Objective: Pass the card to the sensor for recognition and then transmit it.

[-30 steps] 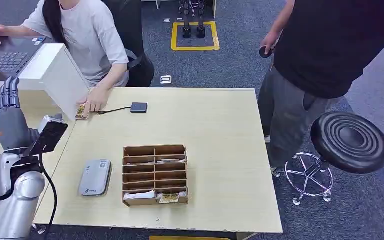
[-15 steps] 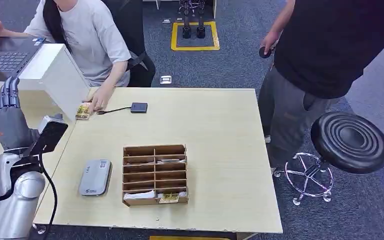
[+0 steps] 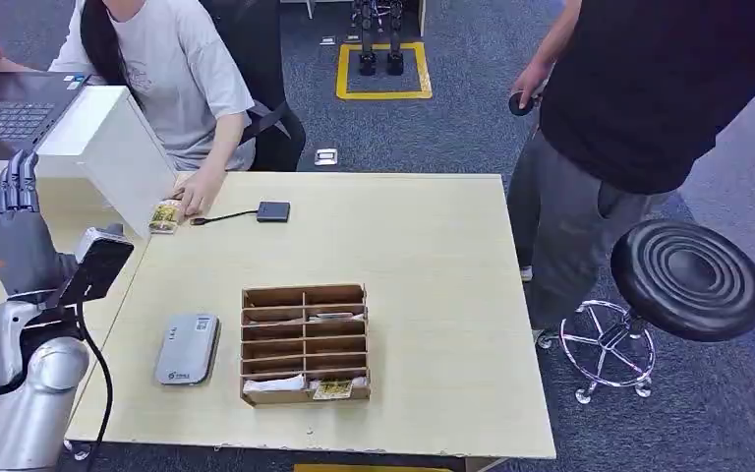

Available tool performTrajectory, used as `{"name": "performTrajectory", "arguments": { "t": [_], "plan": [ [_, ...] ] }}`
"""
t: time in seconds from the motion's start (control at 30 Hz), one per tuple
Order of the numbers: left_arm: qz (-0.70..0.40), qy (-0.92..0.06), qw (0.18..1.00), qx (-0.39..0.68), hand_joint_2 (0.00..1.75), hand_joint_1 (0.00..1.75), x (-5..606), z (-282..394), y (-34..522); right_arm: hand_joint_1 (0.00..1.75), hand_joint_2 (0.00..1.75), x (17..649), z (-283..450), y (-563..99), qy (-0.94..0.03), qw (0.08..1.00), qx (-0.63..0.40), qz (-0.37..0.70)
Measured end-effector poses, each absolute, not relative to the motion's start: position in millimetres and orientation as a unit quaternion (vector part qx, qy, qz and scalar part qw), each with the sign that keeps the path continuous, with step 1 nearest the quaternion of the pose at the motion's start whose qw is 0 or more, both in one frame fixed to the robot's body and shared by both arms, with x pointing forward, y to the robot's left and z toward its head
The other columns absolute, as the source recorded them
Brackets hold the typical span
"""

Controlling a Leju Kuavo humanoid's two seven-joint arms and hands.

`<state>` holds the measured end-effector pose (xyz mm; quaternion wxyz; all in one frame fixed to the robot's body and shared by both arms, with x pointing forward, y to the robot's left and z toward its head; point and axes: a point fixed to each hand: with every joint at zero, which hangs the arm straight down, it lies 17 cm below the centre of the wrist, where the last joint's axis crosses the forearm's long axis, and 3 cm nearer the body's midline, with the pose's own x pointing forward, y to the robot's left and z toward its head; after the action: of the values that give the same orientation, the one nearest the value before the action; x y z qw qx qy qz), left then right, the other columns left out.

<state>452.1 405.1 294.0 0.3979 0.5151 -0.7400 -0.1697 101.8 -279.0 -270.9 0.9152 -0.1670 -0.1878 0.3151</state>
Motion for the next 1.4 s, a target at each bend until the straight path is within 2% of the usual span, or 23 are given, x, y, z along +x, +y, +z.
{"name": "performTrajectory", "arguments": {
  "t": [1.4],
  "plan": [
    [-0.169, -0.740, 0.397, 0.515, 1.75, 0.00, 452.4, 294.9, 405.0, 0.00, 1.75, 101.8, -270.9, -279.0, -0.188, 0.915, -0.167, 0.315]
  ]
}}
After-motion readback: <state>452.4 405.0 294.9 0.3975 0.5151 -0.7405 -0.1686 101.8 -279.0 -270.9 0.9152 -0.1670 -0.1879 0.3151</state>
